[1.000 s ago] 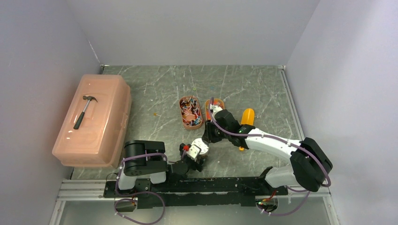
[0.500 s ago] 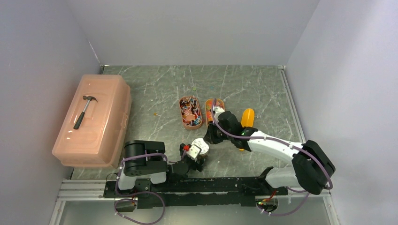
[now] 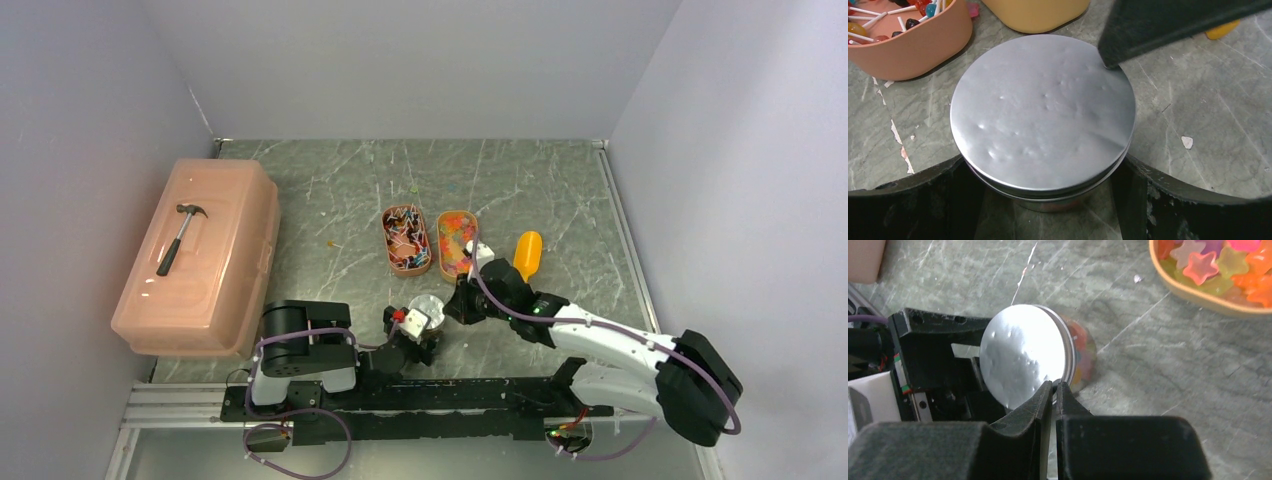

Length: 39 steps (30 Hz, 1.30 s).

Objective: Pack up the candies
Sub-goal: Screw the bottle lid onto the packing bottle.

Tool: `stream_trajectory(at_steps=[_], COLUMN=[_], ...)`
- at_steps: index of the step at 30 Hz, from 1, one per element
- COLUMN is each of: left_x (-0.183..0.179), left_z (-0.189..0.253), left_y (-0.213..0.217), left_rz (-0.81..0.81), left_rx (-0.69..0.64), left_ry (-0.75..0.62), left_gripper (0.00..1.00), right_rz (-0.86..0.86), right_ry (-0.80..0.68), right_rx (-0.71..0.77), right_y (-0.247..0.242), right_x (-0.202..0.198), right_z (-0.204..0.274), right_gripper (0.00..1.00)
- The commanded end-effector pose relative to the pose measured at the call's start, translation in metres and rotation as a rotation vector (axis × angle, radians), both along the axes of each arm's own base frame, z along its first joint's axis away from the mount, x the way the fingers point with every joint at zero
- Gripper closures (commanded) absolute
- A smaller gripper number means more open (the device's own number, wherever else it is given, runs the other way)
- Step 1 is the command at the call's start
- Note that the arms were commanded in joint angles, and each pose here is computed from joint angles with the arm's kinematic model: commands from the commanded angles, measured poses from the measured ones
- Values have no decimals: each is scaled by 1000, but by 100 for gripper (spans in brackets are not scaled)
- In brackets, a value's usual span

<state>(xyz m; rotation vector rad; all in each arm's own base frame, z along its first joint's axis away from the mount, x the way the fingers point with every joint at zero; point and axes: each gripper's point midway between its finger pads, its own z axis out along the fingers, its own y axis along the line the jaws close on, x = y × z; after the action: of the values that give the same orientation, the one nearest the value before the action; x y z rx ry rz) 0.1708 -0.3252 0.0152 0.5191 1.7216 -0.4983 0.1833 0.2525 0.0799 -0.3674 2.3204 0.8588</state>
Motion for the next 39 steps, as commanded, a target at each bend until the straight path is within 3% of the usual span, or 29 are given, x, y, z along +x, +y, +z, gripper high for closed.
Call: stream_trajectory(at_steps=[1,8,18,29,39], left_x=[-15,-14,-15,-16,-16], left_z=[-64,-65,-64,-65,-65], left_y=[32,32,32,30,31], left_rz=[-27,-21,-27,-42,-39], left_rx=[263,269,268,269,267], left_ry=[103,104,104,103,104], left_gripper=[19,19,19,19,19], right_rz=[82,43,-20,54,84], right_ry=[118,31,-112,-68,-23], right_rx=[34,6,-66,-81,-88], right_y=[9,1,-2,30,38], right_x=[-46,-35,14,46,50], right_z=[-9,24,61,46,22], right_gripper=[91,89,71,66,67])
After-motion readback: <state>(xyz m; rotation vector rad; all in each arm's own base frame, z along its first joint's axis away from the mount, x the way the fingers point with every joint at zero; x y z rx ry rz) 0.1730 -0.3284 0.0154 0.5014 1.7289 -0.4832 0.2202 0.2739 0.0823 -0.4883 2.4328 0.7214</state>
